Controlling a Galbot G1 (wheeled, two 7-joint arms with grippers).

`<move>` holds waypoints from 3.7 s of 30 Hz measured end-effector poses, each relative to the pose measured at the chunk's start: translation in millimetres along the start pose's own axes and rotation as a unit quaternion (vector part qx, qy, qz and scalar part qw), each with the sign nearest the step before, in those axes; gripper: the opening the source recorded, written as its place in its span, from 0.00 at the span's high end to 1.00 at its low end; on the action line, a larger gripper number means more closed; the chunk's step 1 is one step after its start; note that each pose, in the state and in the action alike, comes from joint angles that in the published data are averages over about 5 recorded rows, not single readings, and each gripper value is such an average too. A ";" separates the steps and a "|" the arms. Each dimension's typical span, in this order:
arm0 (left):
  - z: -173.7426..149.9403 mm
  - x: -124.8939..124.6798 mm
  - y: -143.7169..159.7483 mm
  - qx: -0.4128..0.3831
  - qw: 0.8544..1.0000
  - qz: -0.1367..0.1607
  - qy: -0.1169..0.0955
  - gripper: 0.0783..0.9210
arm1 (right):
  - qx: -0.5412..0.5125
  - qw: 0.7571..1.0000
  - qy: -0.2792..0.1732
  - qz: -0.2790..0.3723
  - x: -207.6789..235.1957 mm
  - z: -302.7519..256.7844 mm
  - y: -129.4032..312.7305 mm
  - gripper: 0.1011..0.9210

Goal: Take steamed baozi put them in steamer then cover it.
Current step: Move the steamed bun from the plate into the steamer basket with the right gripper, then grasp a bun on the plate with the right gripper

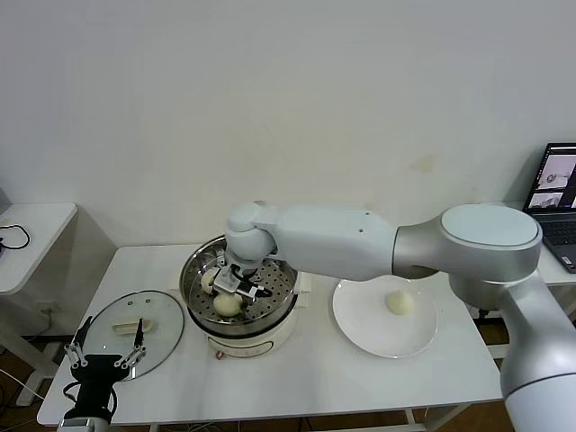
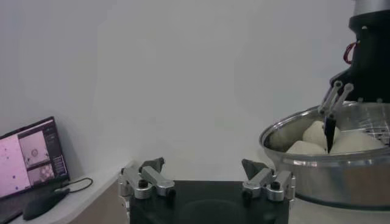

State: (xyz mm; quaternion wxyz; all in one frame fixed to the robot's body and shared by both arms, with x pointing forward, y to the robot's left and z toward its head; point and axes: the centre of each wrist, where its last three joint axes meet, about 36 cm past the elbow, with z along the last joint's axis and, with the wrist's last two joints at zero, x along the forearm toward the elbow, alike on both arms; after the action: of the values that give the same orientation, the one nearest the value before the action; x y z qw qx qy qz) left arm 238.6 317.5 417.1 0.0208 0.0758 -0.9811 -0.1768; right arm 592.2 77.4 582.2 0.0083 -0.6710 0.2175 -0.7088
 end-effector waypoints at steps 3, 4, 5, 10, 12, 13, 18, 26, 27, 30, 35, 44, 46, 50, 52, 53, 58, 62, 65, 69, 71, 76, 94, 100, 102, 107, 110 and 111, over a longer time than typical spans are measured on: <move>0.5 0.1 -0.6 0.001 1.000 0.000 0.001 0.12 | 0.006 1.000 -0.001 -0.005 -1.5 -1.1 -0.3 0.33; 0.7 0.1 -0.7 0.001 1.000 0.000 0.001 0.12 | 0.007 1.000 -0.001 -0.007 -1.8 -1.3 -0.3 0.33; 0.9 0.1 -0.8 0.001 1.000 0.001 0.001 0.12 | 0.009 1.000 -0.001 -0.009 -1.8 -1.3 -0.3 0.32; 2.1 0.0 -1.1 0.001 1.000 0.001 0.002 0.12 | 0.014 1.000 0.001 -0.013 1.6 0.2 -1.0 0.22; 2.4 -0.3 -1.2 0.001 1.000 0.001 0.002 0.12 | 0.015 1.000 0.002 -0.013 4.1 1.1 -1.2 0.16; 2.5 -0.4 -1.2 0.001 1.000 0.001 0.002 0.12 | 0.015 1.000 0.002 -0.013 5.9 1.7 -1.3 0.15; 2.2 -1.5 -0.7 0.000 1.000 0.002 0.000 0.12 | 0.013 1.000 0.008 -0.009 20.9 7.6 -1.6 0.12; -1.0 -4.8 -0.2 -0.002 1.000 0.003 -0.006 0.12 | -0.019 0.999 0.029 0.003 65.3 26.3 5.6 0.12; -1.4 -5.0 0.0 -0.002 1.000 0.004 -0.006 0.12 | -0.027 0.999 0.031 0.005 71.7 29.0 8.0 0.12; -2.1 -5.1 0.5 -0.004 1.000 0.006 -0.007 0.12 | -0.058 0.997 0.038 0.013 91.7 38.8 18.8 0.12; -3.4 -6.1 1.5 -0.007 1.000 0.009 -0.009 0.12 | -0.130 0.990 0.050 0.022 122.2 60.6 52.5 0.12; -6.1 -10.0 -2.6 -0.006 1.000 0.017 -0.013 0.12 | -0.266 0.960 0.080 0.023 150.8 100.0 158.2 0.12; -6.0 -11.1 -3.6 -0.005 1.000 0.019 -0.013 0.12 | -0.296 0.951 0.090 0.021 152.3 108.6 187.9 0.12; -6.0 -12.9 -4.6 -0.006 1.000 0.022 -0.013 0.12 | -0.355 0.929 0.106 0.018 151.0 121.8 247.2 0.12; -6.2 -13.4 -4.6 -0.007 1.000 0.024 -0.013 0.12 | -0.381 0.917 0.113 0.016 148.0 126.0 274.6 0.12; -6.3 -13.6 -4.5 -0.008 1.000 0.025 -0.013 0.12 | -0.393 0.912 0.116 0.015 145.6 127.5 287.3 0.12; -7.0 -14.3 -3.8 -0.012 0.999 0.027 -0.012 0.12 | -0.441 0.889 0.125 0.007 127.9 130.8 339.2 0.12; -6.6 -13.5 -3.6 -0.013 0.999 0.028 -0.011 0.12 | -0.471 0.872 0.131 0.000 111.2 131.7 369.2 0.12; -5.8 -12.1 -4.0 -0.014 0.999 0.028 -0.008 0.12 | -0.487 0.863 0.136 -0.004 99.3 132.6 384.7 0.12; -4.9 -10.6 -3.5 -0.015 0.999 0.028 -0.006 0.12 | -0.502 0.853 0.139 -0.007 83.8 136.2 397.7 0.12; -4.6 -10.0 -2.9 -0.016 0.999 0.027 -0.005 0.12 | -0.509 0.849 0.141 -0.009 76.1 139.3 401.7 0.12; -3.8 -8.8 -1.9 -0.017 1.000 0.026 -0.003 0.12 | -0.520 0.842 0.143 -0.012 58.0 149.0 405.3 0.12; -0.4 -9.5 -1.2 -0.019 1.000 0.024 0.002 0.12 | -0.545 0.825 0.146 -0.022 5.5 171.6 401.6 0.12; 0.9 -10.0 -1.5 -0.018 1.000 0.024 0.003 0.12 | -0.550 0.821 0.149 -0.030 -2.9 174.1 403.0 0.15; 1.2 -10.1 -1.6 -0.018 1.000 0.023 0.003 0.12 | -0.551 0.820 0.151 -0.032 -4.7 175.2 403.3 0.18; 1.8 -9.9 -2.0 -0.017 1.000 0.023 0.004 0.12 | -0.554 0.818 0.151 -0.033 -7.9 177.5 402.7 0.25; 1.7 -9.4 -1.7 -0.017 1.000 0.023 0.004 0.12 | -0.553 0.819 0.150 -0.033 -8.3 178.0 401.7 0.30; 1.5 -9.2 -1.5 -0.017 1.000 0.023 0.004 0.12 | -0.553 0.819 0.150 -0.033 -8.3 178.2 401.2 0.32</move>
State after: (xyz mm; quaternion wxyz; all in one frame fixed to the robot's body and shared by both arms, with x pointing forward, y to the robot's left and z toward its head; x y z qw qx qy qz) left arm 247.8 318.1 415.1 0.0302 0.0538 -0.9793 -0.1929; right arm 650.8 -336.3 447.1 -0.4205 -0.4549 0.5493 -0.5608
